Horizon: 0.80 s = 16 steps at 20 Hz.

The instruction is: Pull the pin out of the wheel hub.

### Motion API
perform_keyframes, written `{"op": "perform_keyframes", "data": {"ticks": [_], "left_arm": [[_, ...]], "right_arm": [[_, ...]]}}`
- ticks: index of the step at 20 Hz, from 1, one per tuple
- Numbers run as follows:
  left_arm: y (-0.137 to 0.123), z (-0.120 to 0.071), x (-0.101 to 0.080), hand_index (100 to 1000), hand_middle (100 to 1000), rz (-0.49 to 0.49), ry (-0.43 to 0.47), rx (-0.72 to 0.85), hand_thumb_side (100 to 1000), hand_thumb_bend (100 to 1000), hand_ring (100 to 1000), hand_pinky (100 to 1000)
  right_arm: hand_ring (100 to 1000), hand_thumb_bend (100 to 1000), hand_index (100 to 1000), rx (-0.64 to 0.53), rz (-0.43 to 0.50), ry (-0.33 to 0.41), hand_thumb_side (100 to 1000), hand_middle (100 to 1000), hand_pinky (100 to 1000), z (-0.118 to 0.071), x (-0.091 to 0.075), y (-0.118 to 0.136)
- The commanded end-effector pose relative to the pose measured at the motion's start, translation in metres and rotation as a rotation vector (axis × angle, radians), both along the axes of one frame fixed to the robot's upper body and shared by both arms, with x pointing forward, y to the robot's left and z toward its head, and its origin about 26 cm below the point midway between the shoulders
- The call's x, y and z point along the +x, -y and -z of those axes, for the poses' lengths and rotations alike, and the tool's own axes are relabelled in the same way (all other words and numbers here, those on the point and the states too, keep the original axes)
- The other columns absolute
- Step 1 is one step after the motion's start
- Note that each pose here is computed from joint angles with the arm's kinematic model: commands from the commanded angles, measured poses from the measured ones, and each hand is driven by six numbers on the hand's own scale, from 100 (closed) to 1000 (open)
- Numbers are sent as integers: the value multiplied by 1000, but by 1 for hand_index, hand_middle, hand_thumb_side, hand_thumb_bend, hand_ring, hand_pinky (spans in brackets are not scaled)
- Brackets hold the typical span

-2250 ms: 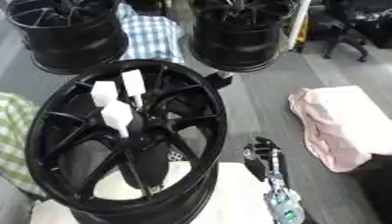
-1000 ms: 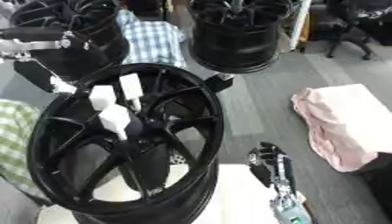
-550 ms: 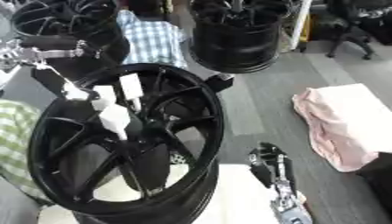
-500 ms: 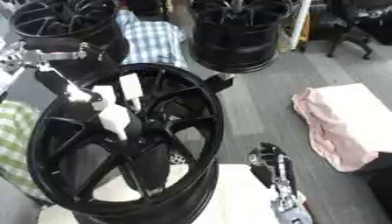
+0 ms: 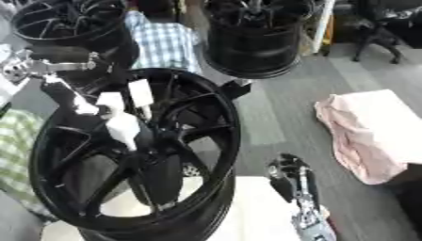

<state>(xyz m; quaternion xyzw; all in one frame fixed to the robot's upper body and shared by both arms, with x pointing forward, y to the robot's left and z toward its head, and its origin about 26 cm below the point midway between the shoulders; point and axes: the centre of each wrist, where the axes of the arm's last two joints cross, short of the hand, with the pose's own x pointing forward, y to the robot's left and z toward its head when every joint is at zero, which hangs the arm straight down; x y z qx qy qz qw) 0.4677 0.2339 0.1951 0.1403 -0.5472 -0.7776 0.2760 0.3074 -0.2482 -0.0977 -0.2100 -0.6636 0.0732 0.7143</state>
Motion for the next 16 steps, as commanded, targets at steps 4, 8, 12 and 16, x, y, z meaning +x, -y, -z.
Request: {"op": "perform_keyframes", "data": {"ticks": [4, 8, 12, 16], "left_arm": [[-9, 1, 2, 796, 639, 307, -70, 323, 426, 351, 657, 752], [-11, 10, 2, 754, 586, 312, -93, 323, 413, 321, 610, 731], [-12, 14, 3, 714, 546, 315, -110, 279, 405, 254, 580, 714], [-13, 11, 3, 674, 504, 302, -124, 206, 395, 183, 549, 700]], "right_arm": [[685, 100, 775, -12, -5, 28, 323, 641, 732, -7, 6, 1], [685, 100, 775, -11, -6, 30, 325, 641, 732, -8, 7, 1], [685, 100, 775, -11, -7, 30, 325, 641, 731, -8, 7, 0], [686, 100, 775, -10, -6, 29, 326, 641, 731, -8, 7, 0]]}}
